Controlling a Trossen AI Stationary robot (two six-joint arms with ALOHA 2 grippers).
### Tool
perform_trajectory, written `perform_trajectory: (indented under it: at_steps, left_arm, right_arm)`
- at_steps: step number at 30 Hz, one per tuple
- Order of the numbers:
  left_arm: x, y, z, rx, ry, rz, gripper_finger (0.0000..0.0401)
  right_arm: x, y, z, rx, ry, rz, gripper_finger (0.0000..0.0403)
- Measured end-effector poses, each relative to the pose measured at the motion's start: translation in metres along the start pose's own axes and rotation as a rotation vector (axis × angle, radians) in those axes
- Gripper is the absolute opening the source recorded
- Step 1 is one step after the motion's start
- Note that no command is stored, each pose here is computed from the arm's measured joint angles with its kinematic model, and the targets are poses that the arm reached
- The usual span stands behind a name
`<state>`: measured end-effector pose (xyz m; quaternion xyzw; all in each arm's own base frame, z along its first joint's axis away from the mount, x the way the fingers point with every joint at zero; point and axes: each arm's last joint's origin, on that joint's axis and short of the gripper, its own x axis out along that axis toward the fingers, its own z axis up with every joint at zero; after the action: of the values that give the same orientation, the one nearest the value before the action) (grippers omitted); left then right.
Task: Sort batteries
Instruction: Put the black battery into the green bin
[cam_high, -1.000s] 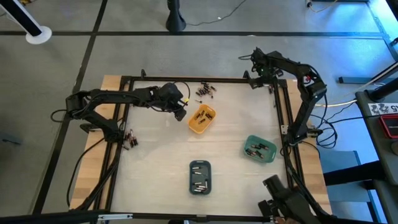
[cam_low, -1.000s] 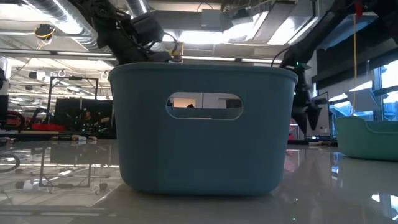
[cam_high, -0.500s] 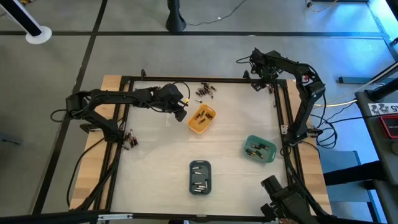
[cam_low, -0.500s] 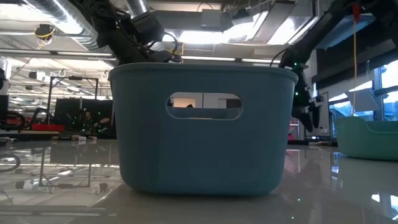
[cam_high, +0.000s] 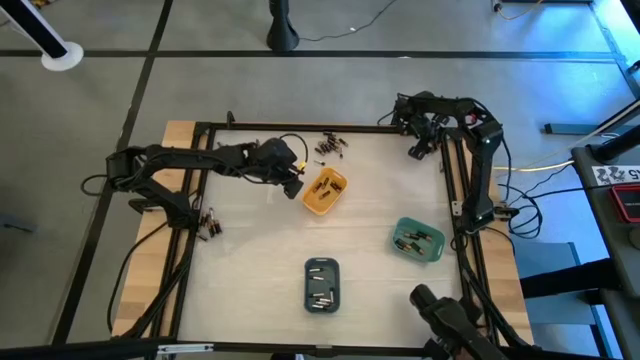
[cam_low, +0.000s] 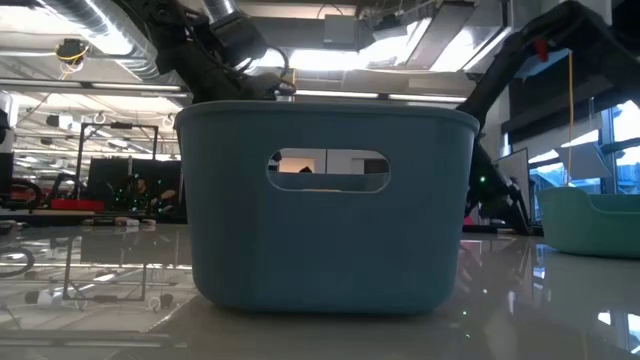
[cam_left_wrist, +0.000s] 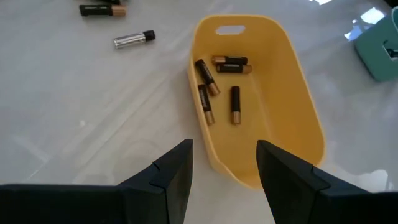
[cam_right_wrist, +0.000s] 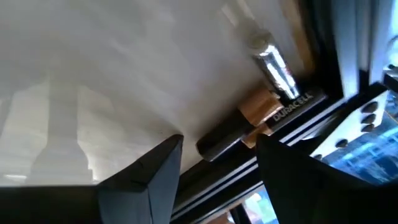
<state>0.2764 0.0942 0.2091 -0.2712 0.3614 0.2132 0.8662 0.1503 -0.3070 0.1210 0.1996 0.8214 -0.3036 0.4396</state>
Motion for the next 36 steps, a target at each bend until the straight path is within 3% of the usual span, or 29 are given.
perform_trajectory:
  at_steps: [8,18,24,32,36]
  left_arm:
    - [0.0001,-0.0014,-0.0013,0.021,0.007,-0.001,0.0166]
    - [0.0001,-0.0010,-0.0011,0.009,0.007,-0.001,0.0166]
    - [0.0001,-0.0010,-0.0010,0.009,0.006,-0.001,0.0166]
    - [0.0001,-0.0010,-0.0009,0.010,0.005,-0.001,0.0166]
    - [0.0001,-0.0009,-0.0008,0.010,0.005,-0.001,0.0166]
  right_arm:
    - [0.0039,0.0026,0.0028,-0.039,-0.013,0.080,0.0206]
    - [0.0031,0.0044,0.0041,-0.085,-0.044,0.186,0.0137]
    - [-0.0018,0.0016,0.0056,-0.079,-0.054,0.199,0.0118]
    - [-0.0026,-0.0016,0.0059,-0.064,-0.090,0.305,0.0112]
    - [-0.0012,-0.0048,0.0046,-0.054,-0.091,0.326,0.0077]
